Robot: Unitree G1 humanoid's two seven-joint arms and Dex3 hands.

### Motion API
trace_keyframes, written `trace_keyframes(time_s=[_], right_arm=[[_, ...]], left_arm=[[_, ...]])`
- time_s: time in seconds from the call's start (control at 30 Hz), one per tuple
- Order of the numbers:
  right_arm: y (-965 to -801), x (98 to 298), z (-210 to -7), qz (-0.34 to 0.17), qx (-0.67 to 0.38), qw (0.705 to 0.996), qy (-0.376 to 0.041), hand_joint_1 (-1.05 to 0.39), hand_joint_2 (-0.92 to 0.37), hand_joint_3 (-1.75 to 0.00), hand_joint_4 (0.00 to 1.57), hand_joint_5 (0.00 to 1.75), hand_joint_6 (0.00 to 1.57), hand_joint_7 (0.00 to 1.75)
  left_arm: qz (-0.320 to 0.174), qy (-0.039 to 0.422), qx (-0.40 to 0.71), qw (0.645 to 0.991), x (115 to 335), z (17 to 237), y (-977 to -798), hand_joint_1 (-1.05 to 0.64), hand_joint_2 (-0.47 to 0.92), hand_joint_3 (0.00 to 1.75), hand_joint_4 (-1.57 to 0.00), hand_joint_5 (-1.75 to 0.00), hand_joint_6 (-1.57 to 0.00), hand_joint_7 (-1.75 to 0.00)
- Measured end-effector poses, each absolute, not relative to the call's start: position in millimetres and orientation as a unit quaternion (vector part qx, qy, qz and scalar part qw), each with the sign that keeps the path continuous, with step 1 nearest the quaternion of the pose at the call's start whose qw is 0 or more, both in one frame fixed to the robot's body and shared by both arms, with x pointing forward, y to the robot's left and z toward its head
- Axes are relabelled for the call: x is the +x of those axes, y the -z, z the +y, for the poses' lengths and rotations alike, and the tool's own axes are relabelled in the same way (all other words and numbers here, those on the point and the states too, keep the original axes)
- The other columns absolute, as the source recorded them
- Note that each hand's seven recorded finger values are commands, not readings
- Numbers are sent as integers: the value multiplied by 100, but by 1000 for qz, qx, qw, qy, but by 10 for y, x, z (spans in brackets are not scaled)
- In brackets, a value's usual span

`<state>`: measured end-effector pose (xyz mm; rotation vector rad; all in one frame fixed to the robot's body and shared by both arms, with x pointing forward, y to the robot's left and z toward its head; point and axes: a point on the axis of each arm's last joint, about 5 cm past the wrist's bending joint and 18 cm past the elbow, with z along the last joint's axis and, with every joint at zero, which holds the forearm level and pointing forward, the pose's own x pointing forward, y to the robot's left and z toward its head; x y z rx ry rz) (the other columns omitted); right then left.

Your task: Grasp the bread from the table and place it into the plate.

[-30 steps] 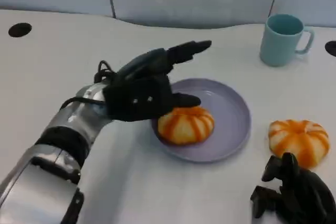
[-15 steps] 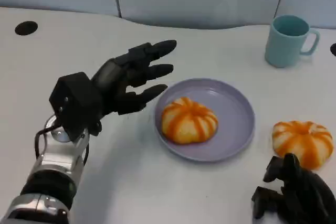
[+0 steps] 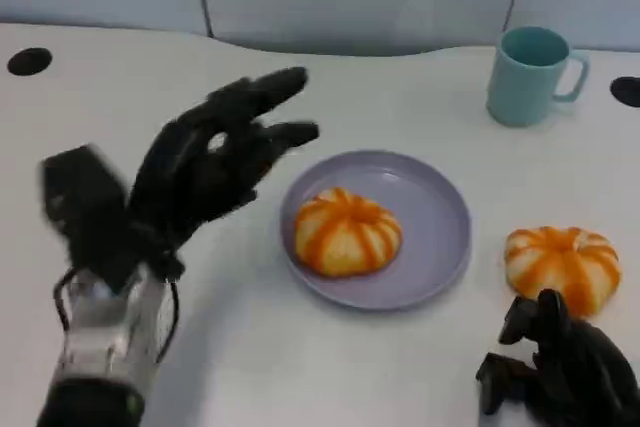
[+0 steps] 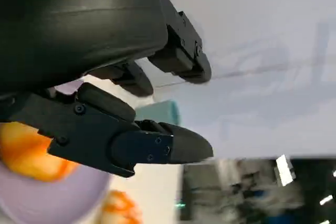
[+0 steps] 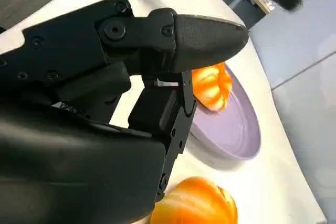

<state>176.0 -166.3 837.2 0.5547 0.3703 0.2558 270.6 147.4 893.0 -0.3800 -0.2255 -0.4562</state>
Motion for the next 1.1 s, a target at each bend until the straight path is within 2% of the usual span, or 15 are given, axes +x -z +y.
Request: trace_keyframes(time_s=[0.07,0.17,0.2,0.27,0.43,0.47,0.57,0.7,1.1], right_arm=[[-8366,1774,-1671,178,268,939,-122,-48,-92,-47,128,132,120,114],[-8361,1793,-1678,179,266,940,-117,-47,-92,-49,129,132,120,113],[-8357,1797,-1674,179,267,940,-118,-46,-92,-49,128,131,120,113],[-8346,1800,-1673,180,269,939,-119,-46,-92,-50,128,130,120,112],[-8344,1801,-1679,179,272,938,-121,-46,-92,-50,128,130,120,112],[-8345,1802,-1682,179,272,938,-121,-46,-92,-50,128,130,120,112],[-8358,1822,-1672,179,269,939,-119,-45,-92,-50,128,129,120,112],[-8365,1834,-1664,181,266,940,-116,-45,-92,-50,128,129,120,112],[-8364,1834,-1652,185,266,939,-119,-45,-92,-50,128,129,120,113]], left_arm=[[-64,195,-239,949,2451,1616,-8760,-47,92,36,-57,-141,-67,-78],[-25,170,-246,954,2257,1740,-8644,-50,92,33,-57,-148,-64,-94],[-22,166,-246,955,2242,1754,-8653,-48,92,36,-57,-157,-59,-112],[-29,164,-245,955,2236,1764,-8700,-48,92,38,-56,-163,-55,-124],[-33,170,-252,952,2231,1715,-8737,-47,92,38,-56,-165,-53,-128],[-32,170,-252,952,2228,1716,-8736,-48,92,39,-55,-171,-47,-138],[-10,170,-259,951,2140,1739,-8706,-48,92,39,-54,-174,-43,-145],[27,165,-269,948,2033,1761,-8624,-48,92,39,-54,-175,-42,-147],[26,167,-270,948,2031,1766,-8644,-48,92,39,-54,-175,-41,-148]])
